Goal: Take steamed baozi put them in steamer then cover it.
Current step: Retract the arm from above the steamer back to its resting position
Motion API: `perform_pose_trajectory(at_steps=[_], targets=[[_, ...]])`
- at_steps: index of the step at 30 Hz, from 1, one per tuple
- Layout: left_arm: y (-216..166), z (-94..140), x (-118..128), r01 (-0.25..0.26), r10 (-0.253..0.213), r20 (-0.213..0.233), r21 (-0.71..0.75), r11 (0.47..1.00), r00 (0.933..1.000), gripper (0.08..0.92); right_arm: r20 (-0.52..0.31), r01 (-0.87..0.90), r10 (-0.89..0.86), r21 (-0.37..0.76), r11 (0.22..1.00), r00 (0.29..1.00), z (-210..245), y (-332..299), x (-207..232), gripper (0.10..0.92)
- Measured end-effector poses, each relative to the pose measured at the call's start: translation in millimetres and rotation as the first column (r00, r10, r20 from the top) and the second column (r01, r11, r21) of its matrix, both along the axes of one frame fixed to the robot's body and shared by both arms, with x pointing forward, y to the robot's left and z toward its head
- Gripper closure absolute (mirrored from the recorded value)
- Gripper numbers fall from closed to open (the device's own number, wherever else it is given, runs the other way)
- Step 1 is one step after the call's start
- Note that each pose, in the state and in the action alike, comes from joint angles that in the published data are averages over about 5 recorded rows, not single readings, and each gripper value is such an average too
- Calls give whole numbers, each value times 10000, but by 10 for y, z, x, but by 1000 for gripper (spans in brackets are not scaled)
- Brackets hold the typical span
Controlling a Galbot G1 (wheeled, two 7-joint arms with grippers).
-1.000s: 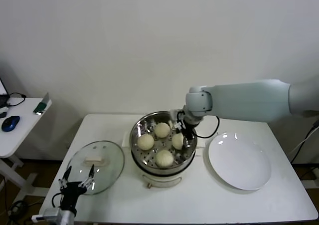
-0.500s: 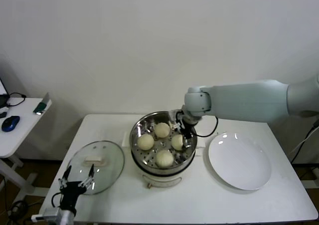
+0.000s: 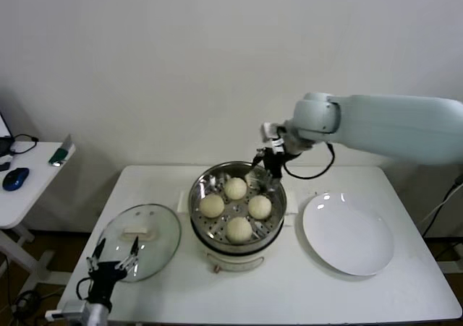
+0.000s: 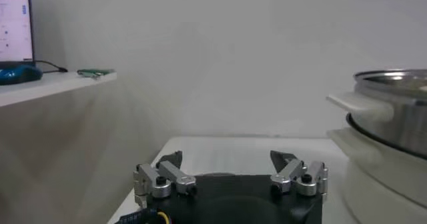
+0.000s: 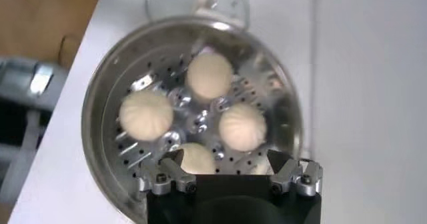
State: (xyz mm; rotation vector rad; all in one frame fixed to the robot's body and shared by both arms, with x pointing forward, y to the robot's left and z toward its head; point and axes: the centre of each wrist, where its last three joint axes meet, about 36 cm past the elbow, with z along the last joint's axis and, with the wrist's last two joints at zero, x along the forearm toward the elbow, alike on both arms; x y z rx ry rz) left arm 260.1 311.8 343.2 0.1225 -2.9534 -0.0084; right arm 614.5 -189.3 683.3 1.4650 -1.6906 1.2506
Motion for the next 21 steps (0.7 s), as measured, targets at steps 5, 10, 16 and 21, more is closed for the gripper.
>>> perform_pose_trajectory(at_steps=[5, 10, 16, 21], targets=[[-23, 7, 9, 104, -105, 59, 57, 9999, 9999, 177, 704, 1378, -1555, 2094, 9681, 9853, -63, -442, -127, 200], [-25, -9, 19, 286, -289, 93, 303, 9991, 9995, 177, 1255, 2522, -3338, 4290, 8674, 9343, -284, -896, -289, 200], [-2, -19, 67, 494, -518, 266, 845, 9952, 9983, 177, 1444, 3312, -5112, 6088, 7209, 8472, -689, -1332, -509, 200], [37, -40, 99, 574, -638, 375, 1522, 9867, 9973, 177, 1580, 3268, -5969, 7136, 6196, 7866, -1006, -1542, -705, 200]])
